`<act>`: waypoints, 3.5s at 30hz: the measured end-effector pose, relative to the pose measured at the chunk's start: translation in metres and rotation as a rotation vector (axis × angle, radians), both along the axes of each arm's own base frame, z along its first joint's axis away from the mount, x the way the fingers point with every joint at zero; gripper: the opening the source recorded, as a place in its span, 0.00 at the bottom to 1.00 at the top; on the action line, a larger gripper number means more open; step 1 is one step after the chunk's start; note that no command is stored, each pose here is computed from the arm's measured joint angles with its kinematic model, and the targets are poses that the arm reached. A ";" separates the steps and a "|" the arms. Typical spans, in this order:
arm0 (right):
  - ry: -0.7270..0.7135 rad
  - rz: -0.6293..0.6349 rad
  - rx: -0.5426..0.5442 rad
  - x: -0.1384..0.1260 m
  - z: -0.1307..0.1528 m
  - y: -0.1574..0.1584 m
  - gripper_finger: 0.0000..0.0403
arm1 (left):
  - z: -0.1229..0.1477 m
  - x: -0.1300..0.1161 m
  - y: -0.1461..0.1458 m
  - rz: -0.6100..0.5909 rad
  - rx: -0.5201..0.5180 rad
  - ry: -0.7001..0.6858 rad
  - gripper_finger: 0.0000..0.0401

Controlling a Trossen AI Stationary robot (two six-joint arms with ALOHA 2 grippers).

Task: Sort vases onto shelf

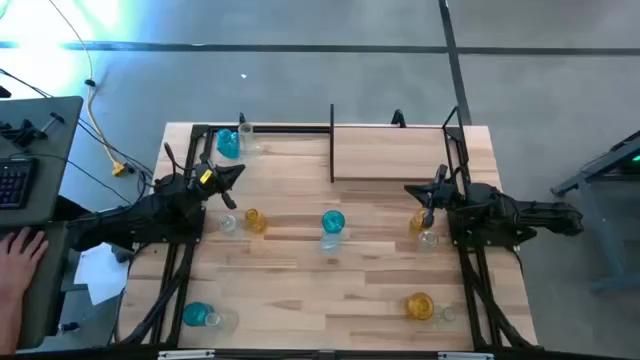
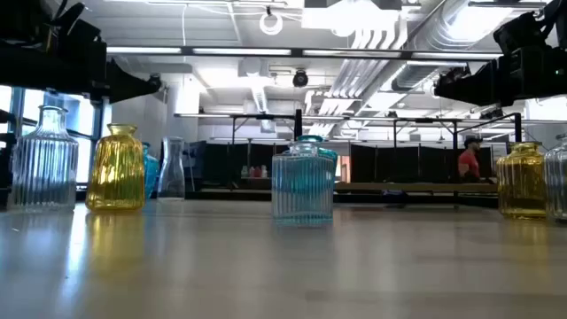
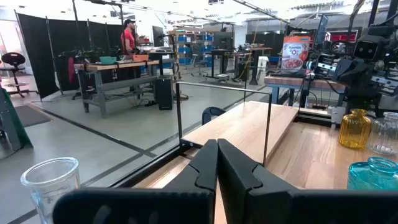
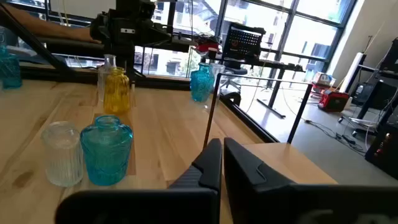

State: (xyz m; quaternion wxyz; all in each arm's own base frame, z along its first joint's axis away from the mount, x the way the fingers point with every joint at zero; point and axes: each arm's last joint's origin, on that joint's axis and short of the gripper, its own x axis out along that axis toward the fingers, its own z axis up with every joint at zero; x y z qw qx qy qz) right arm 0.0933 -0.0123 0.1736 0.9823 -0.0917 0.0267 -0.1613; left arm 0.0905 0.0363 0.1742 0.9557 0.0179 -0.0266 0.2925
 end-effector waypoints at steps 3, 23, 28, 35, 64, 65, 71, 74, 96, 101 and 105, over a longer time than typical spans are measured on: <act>0.000 0.000 0.000 0.000 0.000 0.000 0.00 | 0.000 0.000 0.000 0.000 0.000 0.000 0.00; 0.000 0.000 0.000 0.000 0.000 0.000 0.00 | 0.000 0.000 0.000 0.000 0.000 0.000 0.00; 0.000 0.000 0.000 0.000 0.000 0.000 0.00 | 0.000 0.000 0.000 0.000 0.000 0.000 0.00; 0.000 0.000 0.000 0.000 0.000 0.000 0.00 | 0.000 0.000 0.000 0.000 0.000 0.000 0.00; 0.000 0.000 0.000 0.000 0.000 0.000 0.00 | 0.000 0.000 0.000 0.000 0.000 0.000 0.00; -0.001 0.000 -0.001 0.000 0.000 0.000 0.00 | 0.000 0.000 0.000 0.000 0.000 0.000 0.00; -0.059 -0.003 0.021 0.000 0.005 0.000 0.00 | 0.000 0.000 0.000 0.000 0.000 0.000 0.00; -0.126 0.000 0.102 0.000 0.008 0.000 0.00 | 0.000 0.000 0.000 0.000 0.000 0.000 0.00; -0.363 0.057 0.195 0.002 0.029 0.001 0.00 | 0.000 0.000 0.000 0.000 0.000 0.000 0.00; -0.365 0.081 0.198 0.011 0.031 0.001 0.00 | 0.000 0.000 0.000 0.000 0.000 0.001 0.00; -0.367 0.083 0.197 0.018 0.032 0.001 0.00 | 0.000 0.000 0.000 0.000 0.000 0.000 0.00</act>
